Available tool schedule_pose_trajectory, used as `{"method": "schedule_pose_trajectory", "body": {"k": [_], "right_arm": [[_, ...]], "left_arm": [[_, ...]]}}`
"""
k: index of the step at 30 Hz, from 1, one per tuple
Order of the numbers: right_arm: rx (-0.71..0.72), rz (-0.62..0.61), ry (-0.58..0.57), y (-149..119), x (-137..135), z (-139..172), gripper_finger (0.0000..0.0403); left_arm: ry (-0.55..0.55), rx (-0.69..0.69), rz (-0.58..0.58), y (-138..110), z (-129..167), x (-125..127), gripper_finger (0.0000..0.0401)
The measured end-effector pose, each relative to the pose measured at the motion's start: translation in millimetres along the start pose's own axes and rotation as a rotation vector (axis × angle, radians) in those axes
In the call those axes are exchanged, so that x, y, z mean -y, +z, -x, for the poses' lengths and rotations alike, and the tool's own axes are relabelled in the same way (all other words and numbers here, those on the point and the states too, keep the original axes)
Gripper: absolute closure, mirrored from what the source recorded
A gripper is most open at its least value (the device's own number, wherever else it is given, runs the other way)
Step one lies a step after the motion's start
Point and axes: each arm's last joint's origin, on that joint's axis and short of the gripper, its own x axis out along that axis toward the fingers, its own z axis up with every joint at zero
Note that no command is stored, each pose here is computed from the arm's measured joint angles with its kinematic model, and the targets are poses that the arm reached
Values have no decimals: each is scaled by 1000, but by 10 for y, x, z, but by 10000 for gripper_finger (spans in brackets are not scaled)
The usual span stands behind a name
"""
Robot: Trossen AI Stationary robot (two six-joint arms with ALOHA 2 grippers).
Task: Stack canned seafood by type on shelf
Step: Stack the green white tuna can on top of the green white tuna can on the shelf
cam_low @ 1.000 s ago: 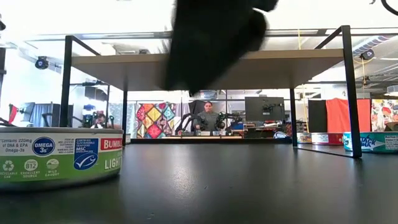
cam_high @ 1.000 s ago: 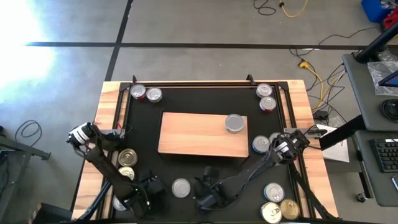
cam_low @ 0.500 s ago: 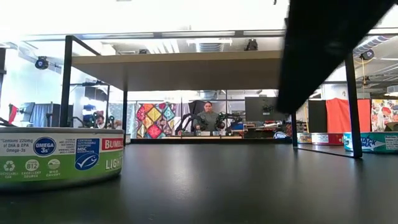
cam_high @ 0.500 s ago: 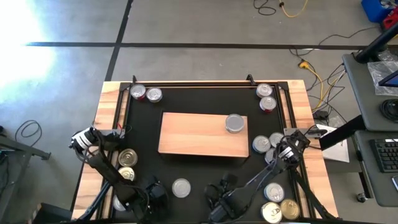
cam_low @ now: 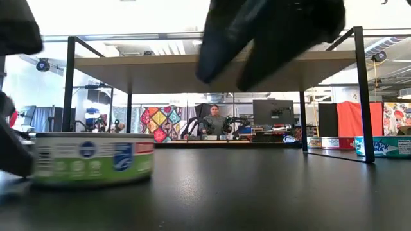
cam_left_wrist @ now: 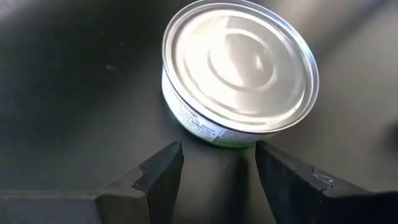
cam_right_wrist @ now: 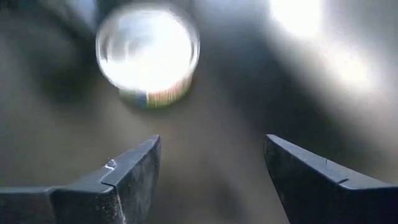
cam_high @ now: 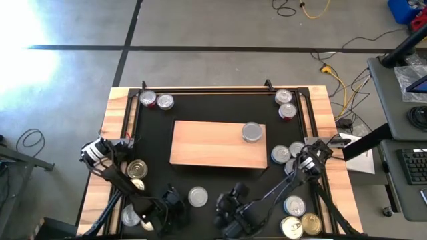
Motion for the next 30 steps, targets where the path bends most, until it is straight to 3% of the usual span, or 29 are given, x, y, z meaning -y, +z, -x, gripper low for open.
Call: {"method": "schedule_pose_trajectory", "body": {"k": [10, 16, 21, 30], "right_arm": [[93, -185, 97, 207, 19, -472, 173], [174, -299, 40, 350, 128, -654, 192], [95, -257, 55, 375, 175, -841, 201], [-23, -293, 115, 246, 112, -803, 214]], "left_arm": [[15, -21, -60, 43, -43, -16, 209], [12, -29, -60, 32, -32, -15, 209], [13, -26, -58, 34, -33, -16, 209], [40, -28, -74, 45, -36, -46, 209]]}}
